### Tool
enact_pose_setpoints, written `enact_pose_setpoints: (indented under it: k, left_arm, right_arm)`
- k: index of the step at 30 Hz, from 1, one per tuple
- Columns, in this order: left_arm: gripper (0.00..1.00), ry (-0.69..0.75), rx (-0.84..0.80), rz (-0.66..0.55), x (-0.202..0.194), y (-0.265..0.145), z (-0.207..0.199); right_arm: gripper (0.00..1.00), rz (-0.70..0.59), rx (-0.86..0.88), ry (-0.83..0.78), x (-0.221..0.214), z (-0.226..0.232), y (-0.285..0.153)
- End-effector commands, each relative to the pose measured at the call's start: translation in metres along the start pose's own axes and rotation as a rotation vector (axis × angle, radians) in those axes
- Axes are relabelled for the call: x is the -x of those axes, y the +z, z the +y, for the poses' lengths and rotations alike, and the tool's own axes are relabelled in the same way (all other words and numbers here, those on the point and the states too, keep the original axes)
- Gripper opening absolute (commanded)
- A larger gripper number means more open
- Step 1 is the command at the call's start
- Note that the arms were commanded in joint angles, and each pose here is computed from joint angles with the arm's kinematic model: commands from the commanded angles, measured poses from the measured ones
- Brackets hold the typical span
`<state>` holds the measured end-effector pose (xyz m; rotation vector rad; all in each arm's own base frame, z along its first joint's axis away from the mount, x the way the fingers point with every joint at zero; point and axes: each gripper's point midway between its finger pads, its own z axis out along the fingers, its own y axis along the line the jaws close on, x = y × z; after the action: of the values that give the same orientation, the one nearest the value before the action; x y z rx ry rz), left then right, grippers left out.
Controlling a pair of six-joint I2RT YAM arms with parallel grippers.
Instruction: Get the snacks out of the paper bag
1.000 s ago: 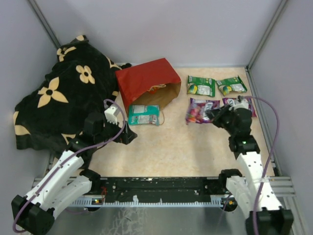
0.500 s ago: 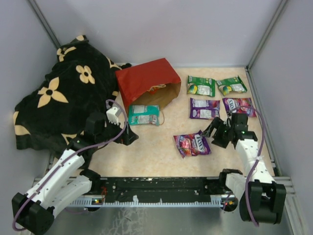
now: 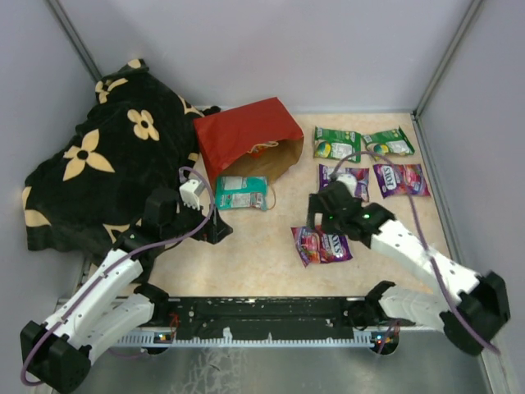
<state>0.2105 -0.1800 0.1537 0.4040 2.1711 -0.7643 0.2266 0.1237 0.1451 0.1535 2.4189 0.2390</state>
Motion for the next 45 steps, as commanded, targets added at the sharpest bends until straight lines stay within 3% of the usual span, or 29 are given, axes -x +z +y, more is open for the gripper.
enact_pose_setpoints:
  k: [1,8,16,24,30,39,42,45]
  left_arm:
    - [1.00,0.012,-0.004,-0.007,0.003,-0.001,-0.002]
    - [1.00,0.012,0.008,-0.011,0.003,-0.001,-0.001]
    - [1.00,0.013,-0.008,-0.002,0.001,0.000,-0.003]
    - [1.00,0.013,-0.023,0.010,-0.001,0.001,-0.006]
    - [1.00,0.016,-0.024,0.011,-0.002,0.001,-0.007]
    - [1.00,0.022,-0.033,0.021,-0.004,0.003,-0.010]
    - [1.00,0.026,-0.033,0.024,-0.005,0.003,-0.011]
    - [1.00,0.026,-0.033,0.032,-0.007,0.004,-0.011]
  right_arm:
    - [0.99,0.088,-0.112,-0.047,-0.044,0.007,0.038]
    - [0.99,0.132,-0.061,-0.046,-0.065,0.018,0.083]
    - [0.99,0.163,-0.192,0.128,-0.063,-0.056,0.109]
    - [0.99,0.035,-0.336,0.424,-0.048,-0.123,0.094]
    - [0.99,-0.061,-0.648,0.588,-0.046,-0.172,0.062]
    - [0.99,0.111,-0.971,0.881,-0.060,-0.218,0.050]
    - [0.99,0.169,-0.977,0.992,-0.065,-0.226,0.058]
    - [0.99,0.128,-0.953,1.061,-0.057,-0.233,0.067]
